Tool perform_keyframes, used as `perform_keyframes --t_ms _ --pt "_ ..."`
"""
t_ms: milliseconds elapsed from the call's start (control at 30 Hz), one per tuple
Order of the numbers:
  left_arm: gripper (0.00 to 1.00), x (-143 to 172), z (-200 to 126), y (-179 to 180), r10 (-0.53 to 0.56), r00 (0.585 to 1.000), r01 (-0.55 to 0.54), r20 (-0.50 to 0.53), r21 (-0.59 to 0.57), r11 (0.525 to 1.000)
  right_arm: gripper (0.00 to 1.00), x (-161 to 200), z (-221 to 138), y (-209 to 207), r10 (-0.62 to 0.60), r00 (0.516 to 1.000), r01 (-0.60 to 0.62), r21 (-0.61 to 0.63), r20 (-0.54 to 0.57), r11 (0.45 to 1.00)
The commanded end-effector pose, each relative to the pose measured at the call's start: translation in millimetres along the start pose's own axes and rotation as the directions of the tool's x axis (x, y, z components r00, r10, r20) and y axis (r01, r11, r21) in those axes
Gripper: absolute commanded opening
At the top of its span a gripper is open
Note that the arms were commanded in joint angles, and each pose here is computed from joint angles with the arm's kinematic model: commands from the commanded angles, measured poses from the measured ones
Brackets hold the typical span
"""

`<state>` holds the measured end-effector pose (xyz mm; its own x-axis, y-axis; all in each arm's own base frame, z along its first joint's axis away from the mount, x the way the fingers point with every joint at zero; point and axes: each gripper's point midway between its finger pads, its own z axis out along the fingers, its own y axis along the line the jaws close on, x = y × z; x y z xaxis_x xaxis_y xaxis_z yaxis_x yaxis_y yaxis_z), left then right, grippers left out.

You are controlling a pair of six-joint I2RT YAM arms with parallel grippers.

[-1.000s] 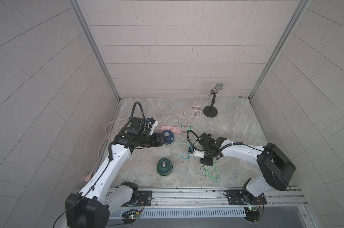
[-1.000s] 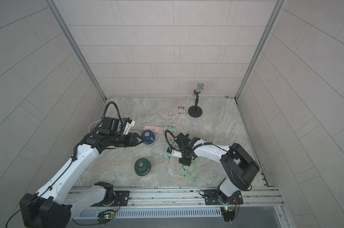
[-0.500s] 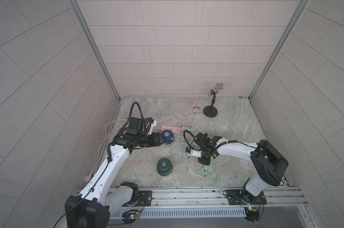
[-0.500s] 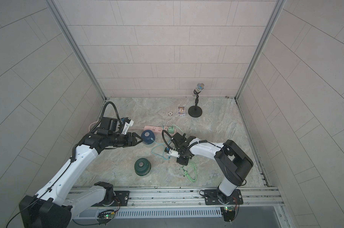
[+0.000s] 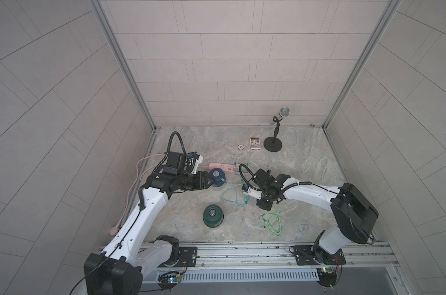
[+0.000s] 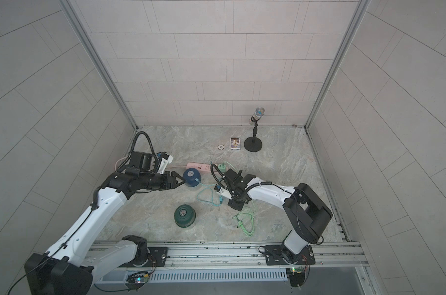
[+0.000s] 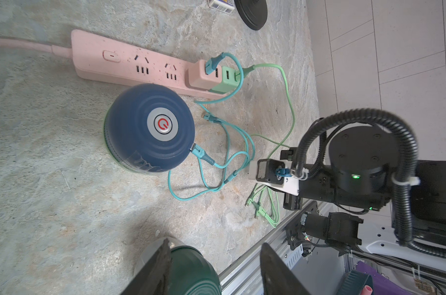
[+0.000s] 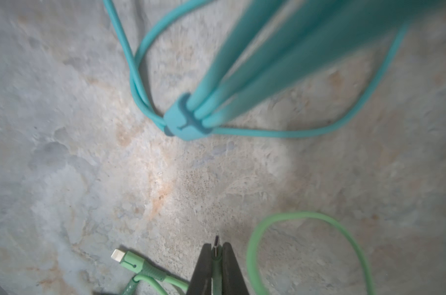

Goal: Charge the cordless meat grinders
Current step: Pick up the charging cable from the center of the board.

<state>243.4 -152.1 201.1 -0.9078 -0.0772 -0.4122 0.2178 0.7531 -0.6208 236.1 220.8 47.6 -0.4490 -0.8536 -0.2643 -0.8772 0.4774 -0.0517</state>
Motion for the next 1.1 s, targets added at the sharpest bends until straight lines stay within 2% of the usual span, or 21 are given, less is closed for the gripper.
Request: perform_keyframes --t_ms 0,200,467,567,733,900,1067 --pt "0.59 -3.4 -7.1 -7.2 0.021 1.000 -0.021 0.015 0.018 1.000 0.08 -14.1 -24.2 0.9 0.063 0.997 -0.061 -0.043 0.044 0.997" --pt "0.58 -12.3 -10.7 -15.8 0.028 0.999 -0.030 0.036 0.042 0.999 0.07 -34.7 -58.0 17.5 0.141 0.983 -0.113 -0.227 0.115 0.967" --pt "0.53 -22.3 -4.9 -33.3 0.069 0.996 -0.077 0.059 0.147 0.986 0.05 -68.7 -110.3 16.4 0.227 0.932 -0.122 -0.346 0.281 0.930" --pt "0.51 -24.1 -1.6 -48.1 0.119 0.990 -0.131 0.069 0.208 0.969 0.05 -78.0 -125.0 14.0 0.280 0.904 -0.136 -0.403 0.323 0.905" --pt "0.51 -24.0 9.6 -73.6 0.236 0.965 -0.257 0.117 0.235 0.937 0.05 -89.1 -143.8 5.1 0.364 0.860 -0.177 -0.461 0.357 0.870" --pt "0.48 -18.0 32.6 -95.9 0.266 0.946 -0.314 0.185 0.318 0.895 0.06 -96.2 -161.6 -2.7 0.453 0.801 -0.216 -0.517 0.391 0.828" --pt "0.48 -4.6 48.7 -114.6 0.326 0.927 -0.374 0.187 0.368 0.852 0.06 -104.4 -180.1 -9.7 0.535 0.725 -0.229 -0.581 0.434 0.781"
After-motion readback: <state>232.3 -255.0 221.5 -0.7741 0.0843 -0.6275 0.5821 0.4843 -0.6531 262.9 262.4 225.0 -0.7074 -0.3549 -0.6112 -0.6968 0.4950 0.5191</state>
